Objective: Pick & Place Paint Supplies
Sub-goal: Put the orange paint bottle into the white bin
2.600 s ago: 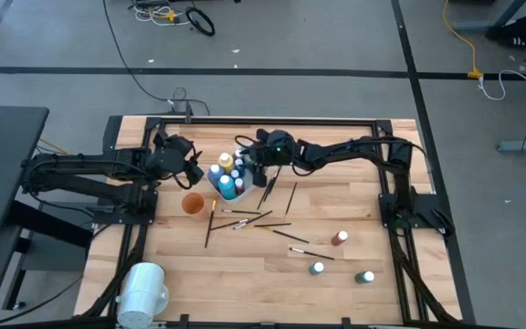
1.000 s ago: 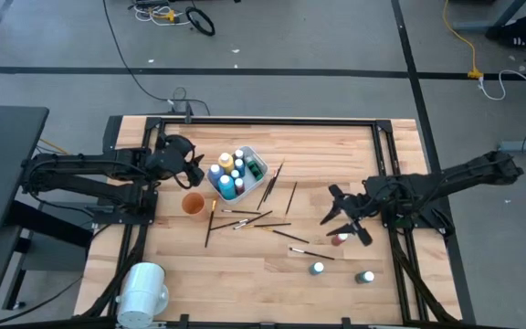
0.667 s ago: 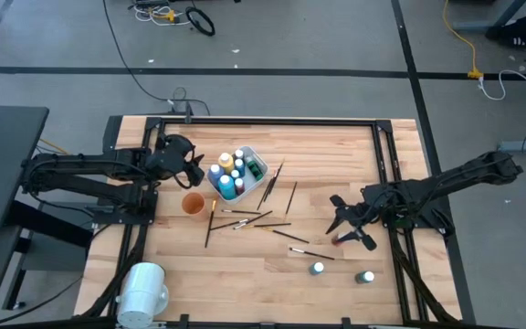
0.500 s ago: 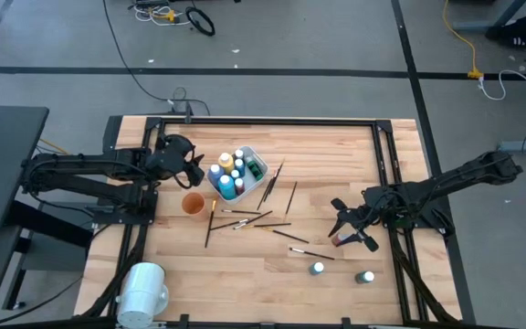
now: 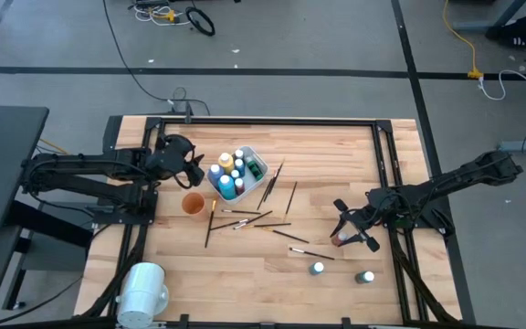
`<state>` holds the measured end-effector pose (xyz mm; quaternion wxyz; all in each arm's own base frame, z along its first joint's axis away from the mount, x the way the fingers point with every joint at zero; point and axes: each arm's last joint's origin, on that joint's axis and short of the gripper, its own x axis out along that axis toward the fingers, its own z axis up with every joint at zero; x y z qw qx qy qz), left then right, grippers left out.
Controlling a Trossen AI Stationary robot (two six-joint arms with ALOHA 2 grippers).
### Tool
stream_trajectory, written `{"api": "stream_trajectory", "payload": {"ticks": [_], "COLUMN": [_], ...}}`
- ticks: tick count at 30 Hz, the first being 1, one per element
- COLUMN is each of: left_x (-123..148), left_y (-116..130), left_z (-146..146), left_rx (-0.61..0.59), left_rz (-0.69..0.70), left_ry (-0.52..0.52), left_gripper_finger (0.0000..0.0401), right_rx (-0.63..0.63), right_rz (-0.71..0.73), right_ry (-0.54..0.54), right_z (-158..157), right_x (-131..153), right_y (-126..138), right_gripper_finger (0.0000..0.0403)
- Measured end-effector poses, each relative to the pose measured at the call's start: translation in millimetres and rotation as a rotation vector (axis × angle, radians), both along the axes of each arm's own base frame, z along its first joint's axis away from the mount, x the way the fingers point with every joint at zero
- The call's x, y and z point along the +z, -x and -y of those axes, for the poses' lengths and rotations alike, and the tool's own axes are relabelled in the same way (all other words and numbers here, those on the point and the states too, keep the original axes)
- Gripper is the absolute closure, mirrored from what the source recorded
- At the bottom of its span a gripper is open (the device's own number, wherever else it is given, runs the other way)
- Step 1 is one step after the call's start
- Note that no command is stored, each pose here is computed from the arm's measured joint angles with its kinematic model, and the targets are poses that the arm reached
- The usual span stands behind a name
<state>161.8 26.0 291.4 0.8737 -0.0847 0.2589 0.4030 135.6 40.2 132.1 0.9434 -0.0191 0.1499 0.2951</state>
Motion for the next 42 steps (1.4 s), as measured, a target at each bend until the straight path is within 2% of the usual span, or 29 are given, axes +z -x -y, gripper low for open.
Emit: {"api": "stream_trajectory", "payload": {"ticks": [3,10,16,21,24,29,31,33,35,37,39,42], "left_x": [0.0,0.0,0.0,0.0,0.0,0.0,0.0,0.0,0.0,0.0,0.0,0.2], "left_y": [0.0,0.0,0.0,0.0,0.0,0.0,0.0,0.0,0.0,0.0,0.0,0.0], "left_z": [0.0,0.0,0.0,0.0,0.0,0.0,0.0,0.0,0.0,0.0,0.0,-0.1], "left_rx": [0.0,0.0,0.0,0.0,0.0,0.0,-0.003,-0.009,-0.012,-0.012,-0.019,-0.033], "left_rz": [0.0,0.0,0.0,0.0,0.0,0.0,-0.004,-0.012,-0.015,-0.015,-0.024,-0.046], "left_ry": [0.0,0.0,0.0,0.0,0.0,0.0,-0.004,-0.01,-0.013,-0.013,-0.02,-0.043], "left_gripper_finger": [0.0205,0.0205,0.0205,0.0205,0.0205,0.0205,0.0205,0.0205,0.0205,0.0205,0.0205,0.0205], "right_rx": [-0.025,-0.17,-0.174,-0.278,-0.297,-0.313,-0.346,-0.437,-0.647,-0.902,-1.082,-1.189], "right_rz": [-0.023,-0.027,-0.059,-0.097,-0.095,-0.083,-0.046,0.048,0.154,0.26,0.371,0.523], "right_ry": [0.007,0.053,-0.006,-0.058,-0.036,0.009,0.048,0.08,0.073,-0.022,-0.086,-0.175], "right_z": [0.7,4.7,4.2,6.2,6.9,7.6,8.8,11.2,16.9,24.1,30.8,38.0], "right_x": [-1.9,-3.3,-3.2,-3.7,-4.8,-6.1,-4.6,2.3,12.5,24.5,36.3,55.3], "right_y": [0.2,-1.5,-1.3,-2.4,-2.8,-3.7,-4.6,-7.5,-10.1,-10.5,-8.8,-6.7], "right_gripper_finger": [0.0234,0.0234,0.0234,0.0236,0.025,0.0301,0.0301,0.0301,0.0301,0.0301,0.0301,0.0301]}}
